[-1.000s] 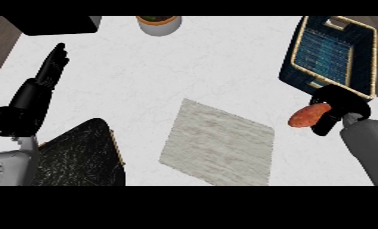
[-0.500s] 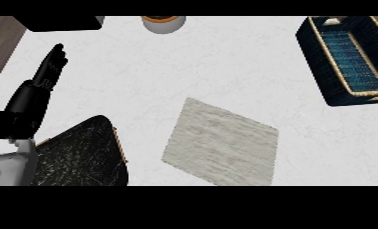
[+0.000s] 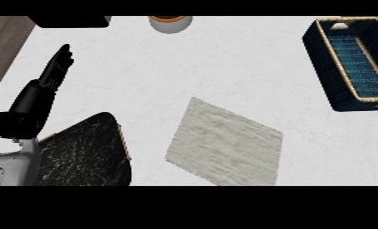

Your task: Pick the sweet potato from the placemat and place it in the basket

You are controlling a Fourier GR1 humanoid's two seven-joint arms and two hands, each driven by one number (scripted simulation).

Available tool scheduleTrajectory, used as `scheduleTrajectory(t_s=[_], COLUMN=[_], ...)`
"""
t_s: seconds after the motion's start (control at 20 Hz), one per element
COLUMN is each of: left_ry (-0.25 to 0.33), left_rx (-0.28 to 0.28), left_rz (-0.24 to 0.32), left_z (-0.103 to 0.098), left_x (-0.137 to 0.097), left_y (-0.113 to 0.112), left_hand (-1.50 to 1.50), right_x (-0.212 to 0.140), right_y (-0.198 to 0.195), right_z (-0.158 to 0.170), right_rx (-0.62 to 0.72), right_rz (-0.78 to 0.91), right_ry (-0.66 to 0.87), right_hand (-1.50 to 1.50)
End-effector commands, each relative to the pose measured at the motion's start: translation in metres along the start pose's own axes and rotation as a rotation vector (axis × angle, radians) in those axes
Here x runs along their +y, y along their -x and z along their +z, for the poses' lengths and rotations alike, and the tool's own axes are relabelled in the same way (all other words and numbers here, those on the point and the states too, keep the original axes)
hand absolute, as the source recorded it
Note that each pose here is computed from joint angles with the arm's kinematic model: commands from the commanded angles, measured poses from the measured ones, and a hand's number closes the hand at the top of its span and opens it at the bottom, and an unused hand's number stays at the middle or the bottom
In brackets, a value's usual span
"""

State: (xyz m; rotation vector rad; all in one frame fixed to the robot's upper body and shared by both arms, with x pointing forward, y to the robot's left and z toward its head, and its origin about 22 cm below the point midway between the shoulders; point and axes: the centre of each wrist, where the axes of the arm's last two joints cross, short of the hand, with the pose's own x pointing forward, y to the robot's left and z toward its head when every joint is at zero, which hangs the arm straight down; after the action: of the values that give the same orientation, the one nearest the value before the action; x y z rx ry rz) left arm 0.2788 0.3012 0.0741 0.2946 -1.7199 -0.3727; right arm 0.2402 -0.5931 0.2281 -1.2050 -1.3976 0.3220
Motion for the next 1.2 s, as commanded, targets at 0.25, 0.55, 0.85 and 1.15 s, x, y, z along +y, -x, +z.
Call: scheduleTrajectory(t_s=[0.25, 0.55, 0.85, 1.15], left_ry=[0.015, 0.026, 0.028, 0.020], left_rx=[-0.020, -0.031, -0.036, -0.037], left_rz=[-0.008, 0.010, 0.003, -0.007], left_z=[-0.018, -0.016, -0.018, -0.007], left_x=[-0.008, -0.022, -0.012, -0.024], left_y=[-0.007, -0.009, -0.017, -0.004], left_hand=[0.00, 0.00, 0.00, 0.00], right_x=[-0.088, -0.075, -0.059, -0.021], right_y=[-0.052, -0.110, -0.166, -0.204], right_z=[-0.018, -0.046, -0.065, -0.081], right_rx=[-0.221, -0.196, -0.160, -0.116], right_rz=[-0.179, -0.194, -0.184, -0.127], right_ry=[0.016, -0.106, -0.176, -0.297], right_hand=[1.50, 1.50, 1.50, 1.50])
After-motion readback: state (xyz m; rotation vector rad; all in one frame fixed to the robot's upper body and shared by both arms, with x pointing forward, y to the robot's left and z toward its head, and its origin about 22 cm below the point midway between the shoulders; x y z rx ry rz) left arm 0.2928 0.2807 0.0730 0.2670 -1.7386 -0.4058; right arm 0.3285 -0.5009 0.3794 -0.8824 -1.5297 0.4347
